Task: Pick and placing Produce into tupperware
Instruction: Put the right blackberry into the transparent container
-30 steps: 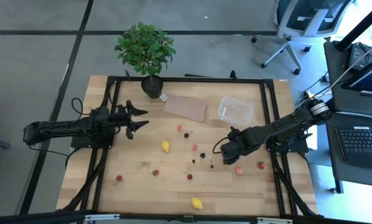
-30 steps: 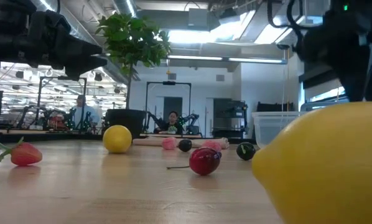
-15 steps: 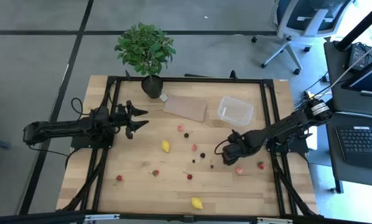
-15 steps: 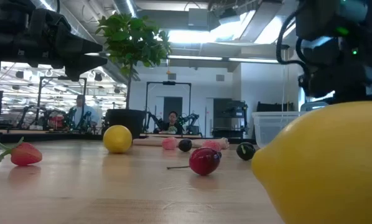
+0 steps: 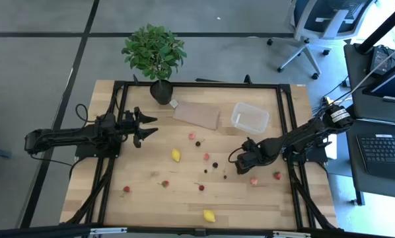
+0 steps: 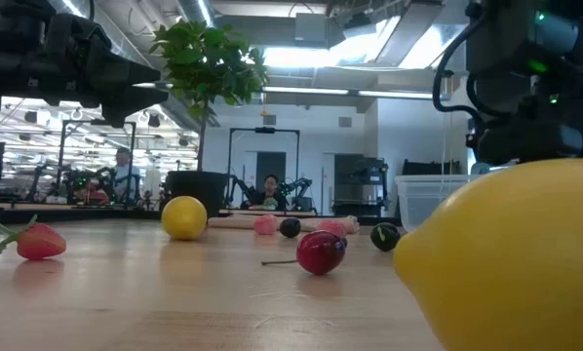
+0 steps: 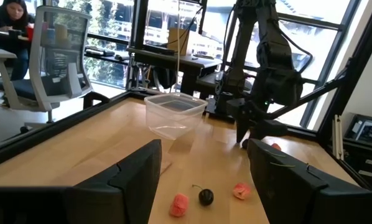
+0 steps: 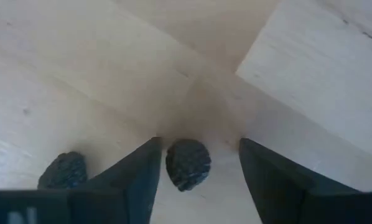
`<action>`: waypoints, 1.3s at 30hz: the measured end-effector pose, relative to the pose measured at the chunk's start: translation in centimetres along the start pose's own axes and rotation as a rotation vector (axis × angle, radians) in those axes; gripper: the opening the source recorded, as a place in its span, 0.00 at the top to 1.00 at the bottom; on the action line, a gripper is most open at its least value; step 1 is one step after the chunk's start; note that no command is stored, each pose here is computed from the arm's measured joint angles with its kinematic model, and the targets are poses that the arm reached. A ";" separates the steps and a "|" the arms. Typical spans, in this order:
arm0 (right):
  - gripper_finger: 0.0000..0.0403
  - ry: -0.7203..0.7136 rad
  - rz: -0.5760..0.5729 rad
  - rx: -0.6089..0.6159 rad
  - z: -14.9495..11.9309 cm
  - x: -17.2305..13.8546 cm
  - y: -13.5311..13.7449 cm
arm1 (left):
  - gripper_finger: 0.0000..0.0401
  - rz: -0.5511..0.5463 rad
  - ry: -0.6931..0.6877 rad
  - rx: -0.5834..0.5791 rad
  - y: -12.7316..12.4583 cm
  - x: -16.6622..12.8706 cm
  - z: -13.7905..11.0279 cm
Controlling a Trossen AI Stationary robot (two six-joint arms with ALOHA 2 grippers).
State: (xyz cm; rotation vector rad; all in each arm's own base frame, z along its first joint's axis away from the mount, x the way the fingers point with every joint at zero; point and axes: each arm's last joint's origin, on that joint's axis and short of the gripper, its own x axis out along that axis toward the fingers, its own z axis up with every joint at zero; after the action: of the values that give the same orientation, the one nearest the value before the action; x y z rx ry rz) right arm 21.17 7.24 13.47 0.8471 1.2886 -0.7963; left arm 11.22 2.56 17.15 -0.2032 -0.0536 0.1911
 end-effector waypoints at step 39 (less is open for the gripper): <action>0.75 -0.058 -0.126 -0.056 6.2 -9.6 2.5 | 0.42 0.000 0.001 0.009 0.0 0.0 0.0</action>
State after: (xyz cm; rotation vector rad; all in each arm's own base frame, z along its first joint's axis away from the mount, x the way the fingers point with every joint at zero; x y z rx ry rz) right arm 25.20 3.29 23.70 0.6985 1.3166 -0.8738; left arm 11.22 2.56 17.15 -0.1941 -0.0521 0.1916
